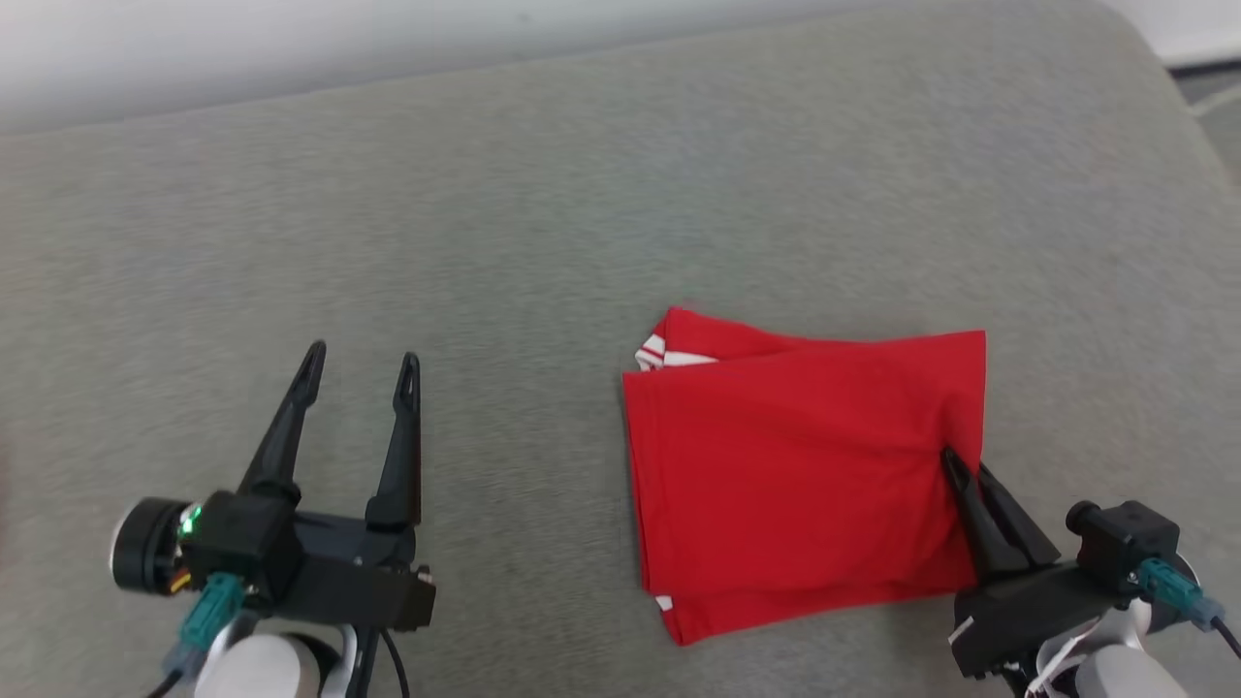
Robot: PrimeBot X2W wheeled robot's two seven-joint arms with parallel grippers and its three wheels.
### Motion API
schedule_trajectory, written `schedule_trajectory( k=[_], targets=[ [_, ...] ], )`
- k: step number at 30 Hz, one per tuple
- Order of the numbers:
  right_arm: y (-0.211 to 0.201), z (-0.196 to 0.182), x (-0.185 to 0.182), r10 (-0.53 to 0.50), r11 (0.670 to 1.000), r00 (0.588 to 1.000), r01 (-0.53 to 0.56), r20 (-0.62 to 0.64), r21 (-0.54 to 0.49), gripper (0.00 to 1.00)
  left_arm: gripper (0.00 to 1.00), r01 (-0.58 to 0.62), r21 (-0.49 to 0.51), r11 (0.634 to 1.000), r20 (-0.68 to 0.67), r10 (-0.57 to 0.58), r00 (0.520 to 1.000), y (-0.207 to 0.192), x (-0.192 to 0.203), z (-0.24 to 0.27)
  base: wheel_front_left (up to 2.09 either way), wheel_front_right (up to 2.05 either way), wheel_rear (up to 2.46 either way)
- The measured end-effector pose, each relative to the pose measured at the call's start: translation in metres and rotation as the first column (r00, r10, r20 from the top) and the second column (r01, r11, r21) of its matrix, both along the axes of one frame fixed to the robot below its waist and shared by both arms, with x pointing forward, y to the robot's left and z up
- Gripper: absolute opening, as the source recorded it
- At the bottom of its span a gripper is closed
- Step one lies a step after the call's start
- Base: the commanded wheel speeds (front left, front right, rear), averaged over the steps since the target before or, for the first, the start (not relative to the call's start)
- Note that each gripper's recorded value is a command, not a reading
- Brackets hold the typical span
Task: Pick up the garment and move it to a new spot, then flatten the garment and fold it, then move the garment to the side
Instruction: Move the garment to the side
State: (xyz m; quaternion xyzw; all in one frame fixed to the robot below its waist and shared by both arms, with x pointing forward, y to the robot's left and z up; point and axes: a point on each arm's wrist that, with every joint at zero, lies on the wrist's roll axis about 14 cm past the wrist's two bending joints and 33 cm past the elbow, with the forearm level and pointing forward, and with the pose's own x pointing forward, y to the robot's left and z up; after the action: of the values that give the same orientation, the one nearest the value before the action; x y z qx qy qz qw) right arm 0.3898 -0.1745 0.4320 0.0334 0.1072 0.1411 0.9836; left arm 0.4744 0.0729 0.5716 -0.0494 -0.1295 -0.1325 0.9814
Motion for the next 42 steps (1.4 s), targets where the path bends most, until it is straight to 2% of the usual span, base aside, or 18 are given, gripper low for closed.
schedule_trajectory(
  k=[7, 13, 21, 30, 31, 32, 33, 38, 42],
  targets=[
    [-0.042, 0.010, 0.010, -0.125, 0.992, 0.991, 0.126, 0.045, -0.027, 0.00, 1.00, 0.133, -0.011, 0.991, 0.010, -0.133, 0.991, -0.049, 0.019, -0.001, 0.00, 0.00, 0.00],
    [-0.088, 0.041, 0.048, -0.184, 0.972, 0.972, 0.202, 0.148, -0.119, 0.00, 1.00, 0.211, -0.024, 0.977, 0.003, -0.211, 0.977, -0.078, 0.033, -0.009, 0.00, 0.00, 0.00],
    [-0.152, 0.047, 0.072, -0.243, 0.921, 0.958, 0.277, 0.153, -0.272, 0.00, 1.00, 0.259, -0.023, 0.966, -0.014, -0.259, 0.966, -0.094, 0.043, -0.026, 0.00, 0.00, 0.00],
    [-0.215, 0.053, 0.099, -0.327, 0.850, 0.933, 0.359, 0.148, -0.386, 0.00, 1.00, 0.241, -0.008, 0.971, -0.028, -0.241, 0.970, -0.084, 0.053, -0.037, 0.00, 0.00, 0.00],
    [-0.216, 0.053, 0.103, -0.331, 0.851, 0.932, 0.364, 0.150, -0.379, 0.12, 1.00, 0.238, -0.005, 0.971, -0.031, -0.238, 0.971, -0.083, 0.054, -0.039, 0.00, 0.00, 0.00],
    [-0.216, 0.052, 0.105, -0.339, 0.853, 0.929, 0.370, 0.149, -0.367, 0.63, 1.00, 0.236, -0.002, 0.972, -0.032, -0.236, 0.971, -0.082, 0.054, -0.040, 0.00, 0.00, 0.00],
    [-0.219, 0.049, 0.107, -0.349, 0.850, 0.926, 0.376, 0.141, -0.369, 1.00, 1.00, 0.234, -0.002, 0.972, -0.033, -0.234, 0.972, -0.082, 0.054, -0.041, 0.00, 0.00, 0.00],
    [-0.234, 0.061, 0.115, -0.396, 0.830, 0.901, 0.435, 0.180, -0.349, 1.00, 1.00, 0.224, 0.001, 0.975, -0.034, -0.224, 0.974, -0.078, 0.055, -0.042, 0.00, 0.00, 0.00],
    [-0.227, 0.081, 0.117, -0.387, 0.836, 0.888, 0.451, 0.249, -0.312, 1.00, 1.00, 0.217, -0.002, 0.976, -0.024, -0.217, 0.976, -0.075, 0.052, -0.037, 0.00, 0.00, 0.00]
  ],
)
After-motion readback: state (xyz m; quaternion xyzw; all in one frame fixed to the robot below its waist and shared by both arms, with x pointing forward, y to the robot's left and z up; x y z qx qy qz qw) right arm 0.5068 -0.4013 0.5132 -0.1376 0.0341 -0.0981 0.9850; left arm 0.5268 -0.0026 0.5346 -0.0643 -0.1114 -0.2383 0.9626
